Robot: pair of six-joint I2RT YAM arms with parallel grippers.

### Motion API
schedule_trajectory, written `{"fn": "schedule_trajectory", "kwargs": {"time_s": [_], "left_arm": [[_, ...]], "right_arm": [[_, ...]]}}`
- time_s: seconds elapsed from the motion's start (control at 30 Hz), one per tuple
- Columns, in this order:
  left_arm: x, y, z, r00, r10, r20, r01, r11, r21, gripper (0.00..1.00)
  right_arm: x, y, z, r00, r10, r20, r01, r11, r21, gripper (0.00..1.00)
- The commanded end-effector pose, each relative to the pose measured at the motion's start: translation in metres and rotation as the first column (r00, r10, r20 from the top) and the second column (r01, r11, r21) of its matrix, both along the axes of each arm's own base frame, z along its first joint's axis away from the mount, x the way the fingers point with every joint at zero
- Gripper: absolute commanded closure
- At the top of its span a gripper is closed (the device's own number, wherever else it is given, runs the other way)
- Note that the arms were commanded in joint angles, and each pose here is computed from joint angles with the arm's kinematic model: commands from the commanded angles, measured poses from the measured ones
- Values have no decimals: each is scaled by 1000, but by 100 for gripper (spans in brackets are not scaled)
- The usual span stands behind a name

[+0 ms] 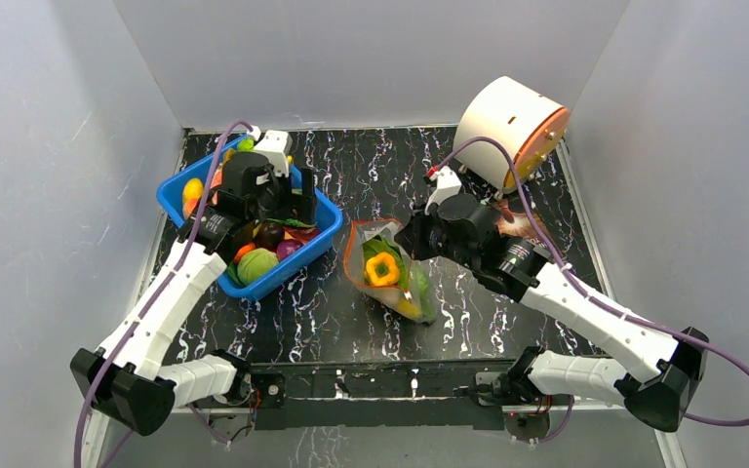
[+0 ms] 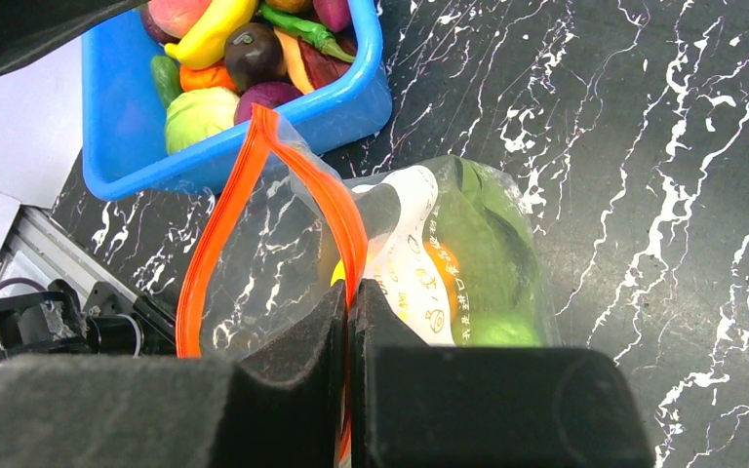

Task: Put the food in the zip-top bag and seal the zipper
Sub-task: Pick up the fake fruit from the bin.

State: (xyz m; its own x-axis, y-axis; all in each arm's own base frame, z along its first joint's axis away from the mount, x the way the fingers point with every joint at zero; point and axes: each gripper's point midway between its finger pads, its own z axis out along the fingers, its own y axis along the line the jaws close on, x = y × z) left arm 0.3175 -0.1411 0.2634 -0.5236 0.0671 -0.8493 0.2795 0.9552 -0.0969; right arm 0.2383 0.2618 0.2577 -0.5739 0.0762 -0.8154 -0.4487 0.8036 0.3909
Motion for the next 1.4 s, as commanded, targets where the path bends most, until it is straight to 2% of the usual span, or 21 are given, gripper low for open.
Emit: {"fn": "schedule_trajectory", "kwargs": {"time_s": [0.0,0.1,0.33,0.47,0.67,0.77,0.87,0.97,1.13,1.37], "left_arm": [[7,19,-10,999,49,6,-50,998,25,8],[10,25,-15,998,69,-3,-69,997,15,16],[17,54,-31,987,158,-19,-158,987,-2,20],[21,70,-45,982,187,-34,-187,982,2,30],[27,97,-64,970,237,-51,-231,968,101,44],[31,113,-70,966,257,-28,-247,951,187,46],[35,121,-82,977,209,-33,-190,935,298,46],[41,124,-98,982,175,-73,-137,920,367,51],[50,131,-113,979,177,-100,-118,897,427,59],[68,143,-129,976,182,-116,-101,861,499,59]], "right_arm": [[3,-3,27,997,-11,78,7,998,57,100],[2,-3,26,997,-12,79,7,998,57,100],[2,-3,28,997,-9,82,4,998,63,100],[3,-3,31,996,-11,88,5,998,63,100],[3,-3,33,996,-10,91,4,998,65,100],[3,-3,33,996,-10,92,4,998,63,100],[4,-3,35,995,-11,96,5,998,63,100],[5,-2,36,995,-11,99,5,998,61,100],[6,0,35,995,-10,96,5,998,60,100],[7,0,34,995,-12,94,6,998,59,100]]}}
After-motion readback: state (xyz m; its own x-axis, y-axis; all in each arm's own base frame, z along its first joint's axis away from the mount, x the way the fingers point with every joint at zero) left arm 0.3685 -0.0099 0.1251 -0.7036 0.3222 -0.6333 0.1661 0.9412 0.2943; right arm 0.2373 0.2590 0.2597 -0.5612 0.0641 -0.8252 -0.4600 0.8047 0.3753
